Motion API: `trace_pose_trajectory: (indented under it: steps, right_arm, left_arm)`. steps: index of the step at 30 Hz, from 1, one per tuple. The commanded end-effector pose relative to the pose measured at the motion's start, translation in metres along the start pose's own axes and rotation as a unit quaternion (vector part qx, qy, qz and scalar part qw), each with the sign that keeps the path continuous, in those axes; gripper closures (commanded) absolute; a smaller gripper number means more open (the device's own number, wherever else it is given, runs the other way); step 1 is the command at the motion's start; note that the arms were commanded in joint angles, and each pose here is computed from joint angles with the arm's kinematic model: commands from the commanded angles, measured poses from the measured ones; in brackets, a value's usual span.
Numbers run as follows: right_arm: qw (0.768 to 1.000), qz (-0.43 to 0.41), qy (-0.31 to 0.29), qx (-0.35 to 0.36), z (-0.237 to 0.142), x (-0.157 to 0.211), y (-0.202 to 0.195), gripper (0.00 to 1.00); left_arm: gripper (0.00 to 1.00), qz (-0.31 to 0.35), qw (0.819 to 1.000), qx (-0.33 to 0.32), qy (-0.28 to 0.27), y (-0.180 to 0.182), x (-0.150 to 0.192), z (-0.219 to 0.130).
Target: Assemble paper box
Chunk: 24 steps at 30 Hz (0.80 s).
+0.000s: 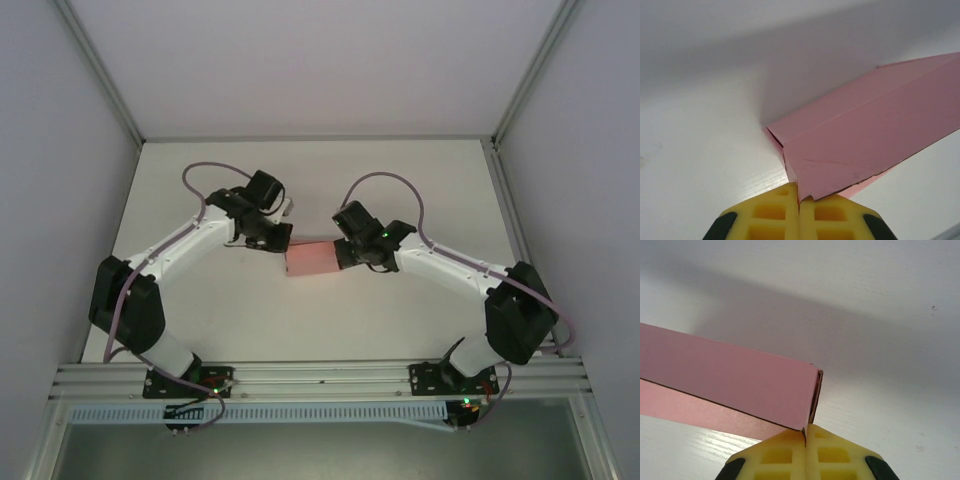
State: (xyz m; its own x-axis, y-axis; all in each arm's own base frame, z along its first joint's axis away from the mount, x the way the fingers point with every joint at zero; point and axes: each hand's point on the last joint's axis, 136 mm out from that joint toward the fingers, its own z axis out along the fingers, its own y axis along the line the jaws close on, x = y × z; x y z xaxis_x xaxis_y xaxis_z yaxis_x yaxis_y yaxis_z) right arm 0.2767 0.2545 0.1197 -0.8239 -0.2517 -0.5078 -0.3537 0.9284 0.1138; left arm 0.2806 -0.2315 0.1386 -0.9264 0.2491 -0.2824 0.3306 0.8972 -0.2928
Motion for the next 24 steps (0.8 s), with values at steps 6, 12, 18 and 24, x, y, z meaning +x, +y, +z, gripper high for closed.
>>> trace_pose_trajectory:
  steps: [6,12,18,24]
  right_arm:
    - [0.998,-0.008,0.047,0.029,0.010,0.027,-0.004,1.00]
    - [0.998,-0.009,0.047,0.035,0.011,0.030,-0.002,1.00]
    - [0.999,-0.011,0.039,0.034,0.010,0.029,-0.001,1.00]
    - [0.999,-0.011,0.025,0.035,0.010,0.027,0.000,1.00]
  left_arm:
    - [1.00,-0.076,0.990,0.119,0.027,-0.021,-0.004,-0.012]
    - [1.00,-0.107,0.982,0.147,0.042,-0.018,-0.009,-0.008]
    - [1.00,-0.072,0.991,0.097,0.054,-0.002,0.003,0.003]
    - [1.00,-0.027,0.999,-0.026,0.039,0.016,0.022,0.019]
